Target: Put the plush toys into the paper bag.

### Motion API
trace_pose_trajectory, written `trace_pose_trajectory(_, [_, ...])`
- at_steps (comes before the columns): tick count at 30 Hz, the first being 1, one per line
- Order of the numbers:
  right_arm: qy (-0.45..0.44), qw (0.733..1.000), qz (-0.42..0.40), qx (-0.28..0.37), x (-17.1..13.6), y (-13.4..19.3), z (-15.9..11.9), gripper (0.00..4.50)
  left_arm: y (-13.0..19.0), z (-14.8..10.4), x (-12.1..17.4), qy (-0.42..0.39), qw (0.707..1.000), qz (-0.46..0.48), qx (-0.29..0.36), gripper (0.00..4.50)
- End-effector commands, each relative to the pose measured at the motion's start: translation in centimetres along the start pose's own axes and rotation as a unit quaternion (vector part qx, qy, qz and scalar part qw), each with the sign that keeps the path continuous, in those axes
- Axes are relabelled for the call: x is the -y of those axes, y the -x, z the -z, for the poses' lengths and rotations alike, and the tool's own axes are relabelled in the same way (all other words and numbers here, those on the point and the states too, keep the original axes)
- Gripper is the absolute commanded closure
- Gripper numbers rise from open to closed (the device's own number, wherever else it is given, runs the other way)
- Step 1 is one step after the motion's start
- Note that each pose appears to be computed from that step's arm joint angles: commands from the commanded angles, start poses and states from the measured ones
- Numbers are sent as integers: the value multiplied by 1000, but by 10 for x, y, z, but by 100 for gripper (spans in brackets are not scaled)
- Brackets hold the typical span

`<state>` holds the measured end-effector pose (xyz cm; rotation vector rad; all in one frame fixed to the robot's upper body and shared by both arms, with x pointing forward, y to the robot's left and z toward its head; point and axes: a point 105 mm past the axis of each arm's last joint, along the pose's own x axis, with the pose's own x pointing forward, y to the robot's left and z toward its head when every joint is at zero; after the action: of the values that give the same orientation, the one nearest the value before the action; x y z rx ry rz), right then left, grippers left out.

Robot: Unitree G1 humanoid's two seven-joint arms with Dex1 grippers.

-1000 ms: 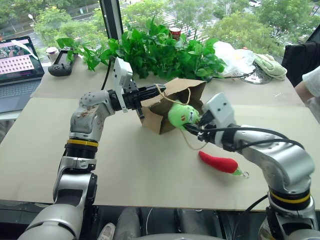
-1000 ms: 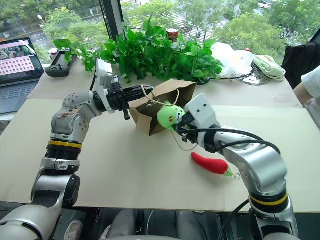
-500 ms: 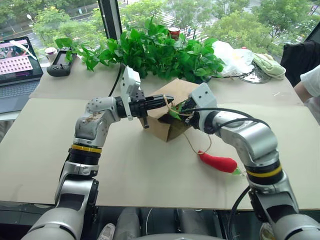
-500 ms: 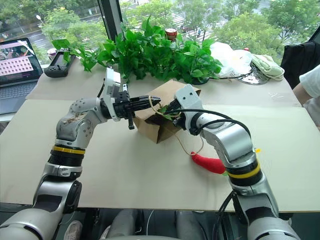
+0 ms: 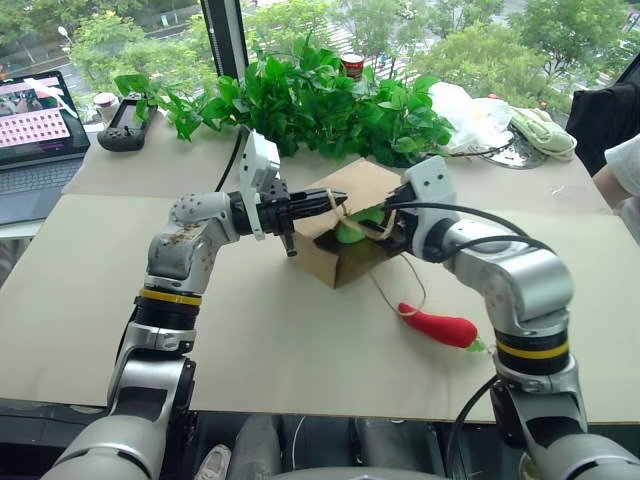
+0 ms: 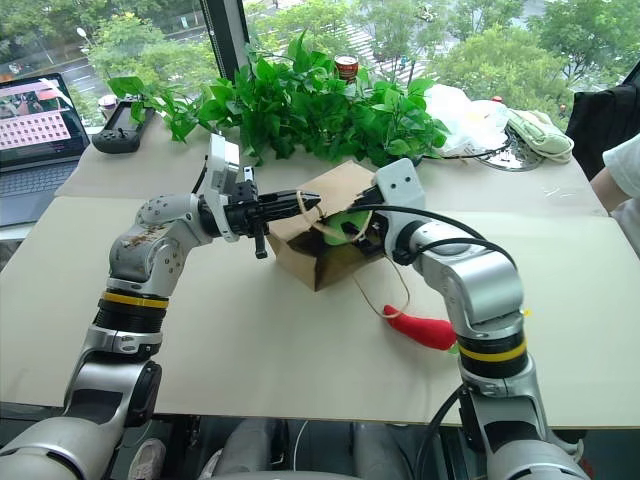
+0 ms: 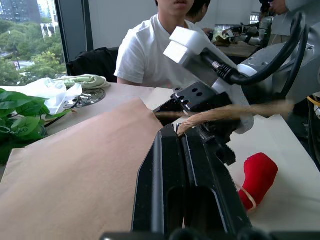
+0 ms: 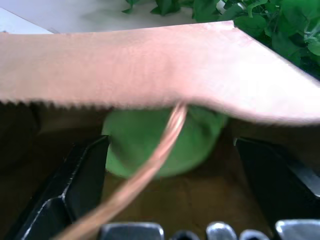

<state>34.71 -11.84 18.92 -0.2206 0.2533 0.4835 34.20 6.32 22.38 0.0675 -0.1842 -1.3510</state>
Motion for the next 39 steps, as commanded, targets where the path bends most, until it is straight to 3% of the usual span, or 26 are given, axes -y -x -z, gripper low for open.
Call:
trace_pose_trajectory(1, [10,999,-31,25,0,30,-8,2,0,-11,-1,-19,1000,1,8,450])
trace_pose_trajectory(6, [42,996,-77,-25,-3,64,18,2,0,-11,-3,-20,1000,0,8,450])
trace_pose_trajectory(12, [101,978,-117,-141,-6,100,59,2,1,-11,-4,-20,1000,0,9,450])
trace_pose_trajectory(15, [116,969,-104,-192,0,104,80,2,1,-12,-5,-20,1000,-1,9,450])
trace_pose_trajectory(26, [114,962,-87,-233,2,91,113,2,0,-12,-6,-22,1000,-1,8,450])
trace_pose_trajectory(29, [119,957,-87,-251,2,92,122,67,1,-13,-7,-22,1000,-2,8,450])
trace_pose_trajectory(39, [122,953,-88,-263,3,100,128,402,2,-14,-8,-23,1000,-6,7,450])
